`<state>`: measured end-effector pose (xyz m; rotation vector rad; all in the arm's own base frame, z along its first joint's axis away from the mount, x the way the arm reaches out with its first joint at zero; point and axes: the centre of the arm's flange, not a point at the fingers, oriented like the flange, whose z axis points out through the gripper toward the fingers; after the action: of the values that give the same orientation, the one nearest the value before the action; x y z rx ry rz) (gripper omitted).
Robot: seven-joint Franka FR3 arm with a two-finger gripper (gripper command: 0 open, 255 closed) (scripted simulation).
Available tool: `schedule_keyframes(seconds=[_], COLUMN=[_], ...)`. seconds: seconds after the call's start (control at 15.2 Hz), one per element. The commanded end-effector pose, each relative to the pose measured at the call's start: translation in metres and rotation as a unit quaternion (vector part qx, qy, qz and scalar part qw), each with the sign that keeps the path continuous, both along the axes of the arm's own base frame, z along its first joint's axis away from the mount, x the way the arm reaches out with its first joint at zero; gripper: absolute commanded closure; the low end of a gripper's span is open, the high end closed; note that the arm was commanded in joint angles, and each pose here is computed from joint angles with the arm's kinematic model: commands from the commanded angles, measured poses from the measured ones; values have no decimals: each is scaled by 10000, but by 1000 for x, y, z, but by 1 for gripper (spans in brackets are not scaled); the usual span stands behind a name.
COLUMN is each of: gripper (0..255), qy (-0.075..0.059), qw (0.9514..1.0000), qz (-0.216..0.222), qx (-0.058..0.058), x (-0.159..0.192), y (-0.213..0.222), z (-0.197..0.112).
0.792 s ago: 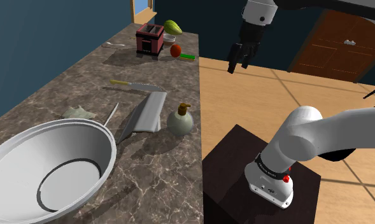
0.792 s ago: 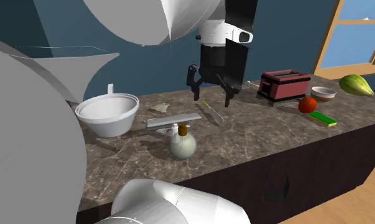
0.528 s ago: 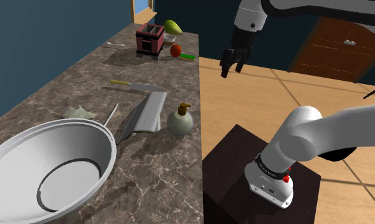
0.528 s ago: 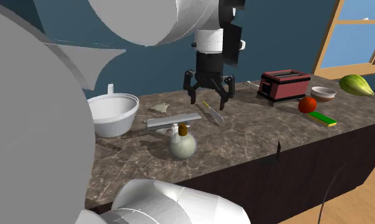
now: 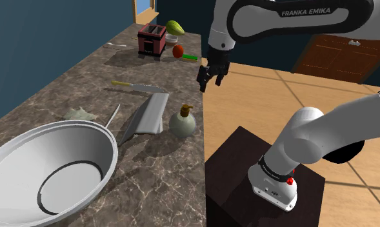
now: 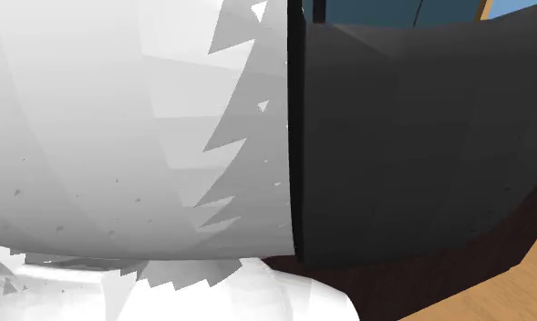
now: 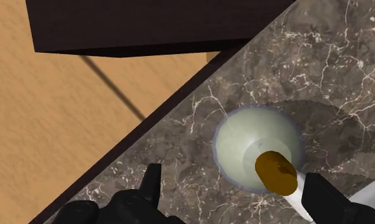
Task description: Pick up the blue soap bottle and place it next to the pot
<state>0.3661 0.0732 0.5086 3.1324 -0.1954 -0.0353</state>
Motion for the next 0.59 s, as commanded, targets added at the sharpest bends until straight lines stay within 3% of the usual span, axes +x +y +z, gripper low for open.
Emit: schedule_keyframes(seconds=[0.0, 0.53], gripper=[0, 0], qy=[8, 67], qw=[10000, 10000], qz=[14, 68], qx=[0, -12], x=[15, 68], y=[15, 68], z=[-19, -85])
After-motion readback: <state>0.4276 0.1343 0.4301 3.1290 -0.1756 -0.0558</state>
